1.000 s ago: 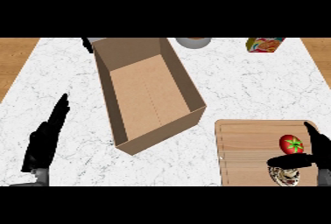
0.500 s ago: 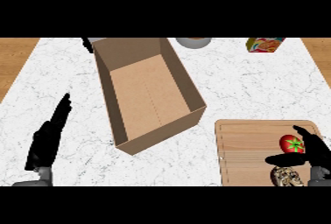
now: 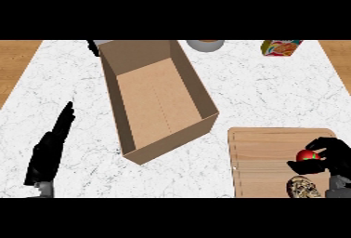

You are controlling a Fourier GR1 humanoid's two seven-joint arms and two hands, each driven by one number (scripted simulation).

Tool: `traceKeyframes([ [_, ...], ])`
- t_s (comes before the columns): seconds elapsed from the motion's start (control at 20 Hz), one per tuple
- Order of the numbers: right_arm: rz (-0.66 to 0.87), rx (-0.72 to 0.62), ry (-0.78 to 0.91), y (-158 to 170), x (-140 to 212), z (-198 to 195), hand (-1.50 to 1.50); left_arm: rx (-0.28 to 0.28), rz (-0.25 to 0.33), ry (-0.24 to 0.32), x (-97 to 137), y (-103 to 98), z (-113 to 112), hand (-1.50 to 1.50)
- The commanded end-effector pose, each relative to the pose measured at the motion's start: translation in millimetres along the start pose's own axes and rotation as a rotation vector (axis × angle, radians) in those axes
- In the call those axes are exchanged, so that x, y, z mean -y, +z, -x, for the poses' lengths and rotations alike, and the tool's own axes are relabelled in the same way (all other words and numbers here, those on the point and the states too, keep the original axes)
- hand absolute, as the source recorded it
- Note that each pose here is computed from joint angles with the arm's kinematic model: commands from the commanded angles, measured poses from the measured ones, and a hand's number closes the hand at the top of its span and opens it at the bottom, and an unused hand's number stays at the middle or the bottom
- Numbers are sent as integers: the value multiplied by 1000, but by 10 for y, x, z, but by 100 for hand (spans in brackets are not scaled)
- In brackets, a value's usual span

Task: Pick the tomato from the cutting board and place it in the cardboard box

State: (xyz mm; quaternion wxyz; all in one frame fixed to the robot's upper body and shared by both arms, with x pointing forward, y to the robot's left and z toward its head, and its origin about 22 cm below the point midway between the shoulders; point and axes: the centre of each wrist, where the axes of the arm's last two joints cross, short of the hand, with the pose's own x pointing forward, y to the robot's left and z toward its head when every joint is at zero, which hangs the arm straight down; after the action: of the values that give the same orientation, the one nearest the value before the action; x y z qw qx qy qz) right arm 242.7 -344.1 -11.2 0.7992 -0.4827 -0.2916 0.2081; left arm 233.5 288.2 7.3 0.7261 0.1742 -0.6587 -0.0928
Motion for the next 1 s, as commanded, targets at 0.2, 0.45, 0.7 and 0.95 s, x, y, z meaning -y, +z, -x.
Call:
traceKeyframes([
  [0.2,65,328,195,586,-302,-593,150,5,-2,-8,107,-151,-68,0],
  [0.45,104,473,259,1187,-420,-952,150,6,-10,-2,-38,-55,-93,0],
  [0.7,222,478,263,1446,-176,-1025,150,-3,-11,-6,22,-55,58,0],
  [0.95,232,622,106,1858,98,-1184,150,-26,-12,1,-36,-32,28,0],
])
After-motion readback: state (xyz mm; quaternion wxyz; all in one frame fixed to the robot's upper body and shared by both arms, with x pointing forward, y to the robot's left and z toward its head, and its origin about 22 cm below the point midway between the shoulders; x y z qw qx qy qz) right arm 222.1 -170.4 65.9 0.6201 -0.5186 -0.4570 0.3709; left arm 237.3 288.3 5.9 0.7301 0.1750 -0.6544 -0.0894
